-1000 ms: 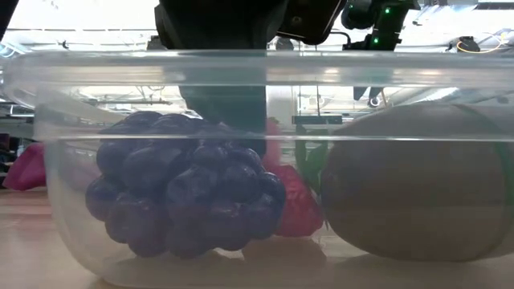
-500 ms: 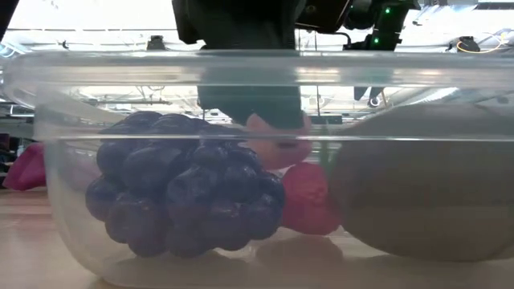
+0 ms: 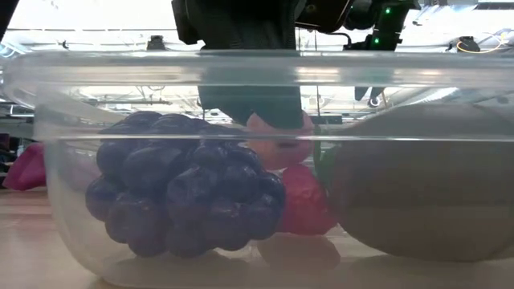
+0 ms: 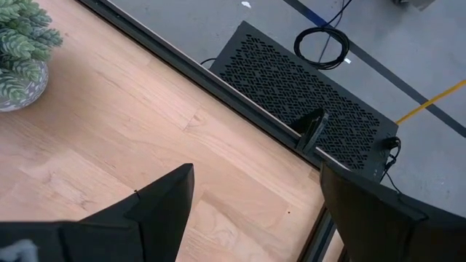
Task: Pick and placing Produce into tupperware
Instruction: Put the top pink peach into the transparent container
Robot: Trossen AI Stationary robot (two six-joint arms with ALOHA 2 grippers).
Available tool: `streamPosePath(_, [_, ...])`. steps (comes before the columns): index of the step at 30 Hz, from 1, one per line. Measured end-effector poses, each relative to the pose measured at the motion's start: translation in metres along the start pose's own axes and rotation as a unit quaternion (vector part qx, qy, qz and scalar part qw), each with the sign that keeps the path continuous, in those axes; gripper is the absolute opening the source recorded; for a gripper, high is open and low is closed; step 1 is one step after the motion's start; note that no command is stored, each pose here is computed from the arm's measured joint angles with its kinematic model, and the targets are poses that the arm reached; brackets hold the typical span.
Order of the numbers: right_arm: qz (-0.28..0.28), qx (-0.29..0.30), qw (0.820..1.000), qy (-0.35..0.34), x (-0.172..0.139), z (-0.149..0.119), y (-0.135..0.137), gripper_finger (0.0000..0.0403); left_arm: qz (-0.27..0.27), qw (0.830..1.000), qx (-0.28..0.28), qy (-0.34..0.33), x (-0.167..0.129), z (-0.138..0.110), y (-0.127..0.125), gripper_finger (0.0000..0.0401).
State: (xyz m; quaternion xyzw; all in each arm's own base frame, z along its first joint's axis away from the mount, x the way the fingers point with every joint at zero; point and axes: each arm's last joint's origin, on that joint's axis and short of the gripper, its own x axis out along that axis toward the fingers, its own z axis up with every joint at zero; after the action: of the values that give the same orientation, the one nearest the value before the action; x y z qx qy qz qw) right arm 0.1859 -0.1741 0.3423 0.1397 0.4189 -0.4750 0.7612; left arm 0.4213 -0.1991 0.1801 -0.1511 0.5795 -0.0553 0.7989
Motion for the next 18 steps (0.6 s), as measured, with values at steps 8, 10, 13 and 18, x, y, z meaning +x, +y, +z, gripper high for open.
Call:
streamPosePath(8, [0.0,0.0,1.0,0.0,0.0,0.0,0.0,0.029,-0.002,1.0,-0.01,0.002,0.0,-0.0002,-0.0001,0.012])
streamPosePath(10, [0.0,0.0,1.0,0.0,0.0,0.0,0.0,0.029,0.0,1.0,-0.028,0.005,0.0,-0.0008,0.0003,0.0121])
streamPosePath(13, [0.0,0.0,1.0,0.0,0.0,0.0,0.0,0.029,0.003,0.999,-0.036,0.01,0.0,-0.0018,0.0009,0.0131])
streamPosePath(18, [0.0,0.0,1.0,0.0,0.0,0.0,0.0,0.029,0.007,0.999,-0.05,0.012,-0.0002,-0.0013,0.0028,0.0178])
